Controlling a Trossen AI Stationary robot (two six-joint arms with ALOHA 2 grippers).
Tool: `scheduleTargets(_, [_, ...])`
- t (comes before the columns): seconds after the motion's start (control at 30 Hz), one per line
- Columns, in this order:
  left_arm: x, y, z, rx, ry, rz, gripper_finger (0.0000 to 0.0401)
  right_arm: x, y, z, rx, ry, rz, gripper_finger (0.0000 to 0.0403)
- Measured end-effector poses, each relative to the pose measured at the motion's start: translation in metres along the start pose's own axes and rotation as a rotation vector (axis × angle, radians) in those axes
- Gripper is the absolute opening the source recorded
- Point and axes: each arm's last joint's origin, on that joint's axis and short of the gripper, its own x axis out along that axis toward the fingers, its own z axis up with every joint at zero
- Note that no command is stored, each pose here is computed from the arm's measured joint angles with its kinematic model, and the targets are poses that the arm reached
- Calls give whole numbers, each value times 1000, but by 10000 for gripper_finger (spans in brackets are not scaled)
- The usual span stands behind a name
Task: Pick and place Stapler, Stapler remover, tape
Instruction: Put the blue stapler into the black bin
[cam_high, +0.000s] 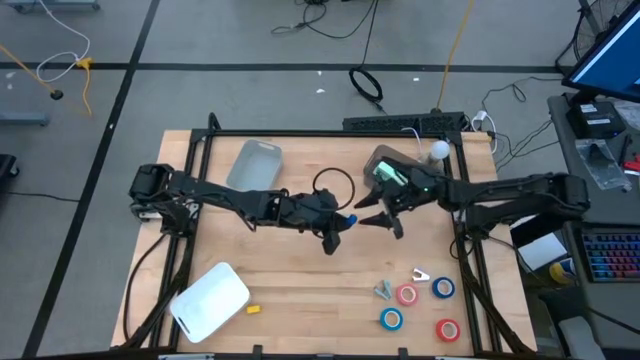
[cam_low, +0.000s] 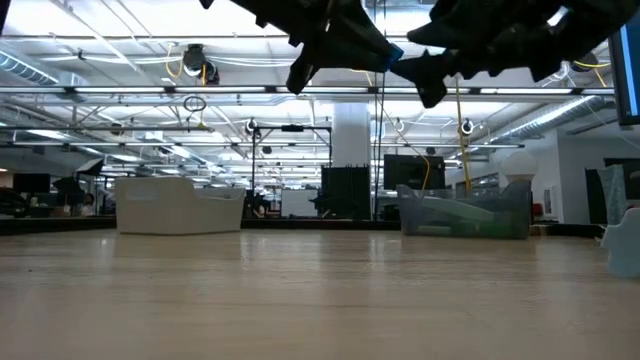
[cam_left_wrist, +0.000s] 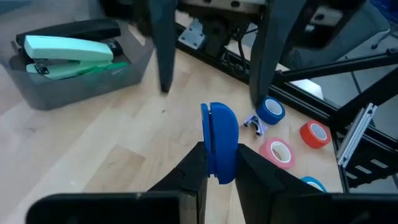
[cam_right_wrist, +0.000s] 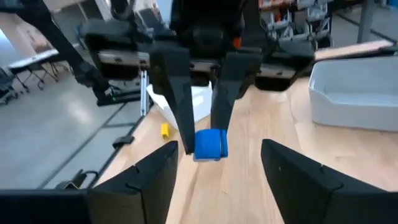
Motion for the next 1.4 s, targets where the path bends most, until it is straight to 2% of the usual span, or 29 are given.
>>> scheduleTargets(0.17, [0, 0, 0, 7, -5, 8, 70, 12, -5, 3, 8, 22, -1, 237])
scheduleTargets(0.33, [0, 1, 1, 25, -4, 11, 70, 18, -8, 4, 14, 32, -3, 219])
scheduleTargets(1.0, [1, 7, 3, 73, 5, 10, 72, 19, -8, 3, 25, 44, 10, 63])
scheduleTargets(1.4, [1, 8, 2, 85, 20, 12, 72, 19, -9, 3, 25, 42, -6, 60])
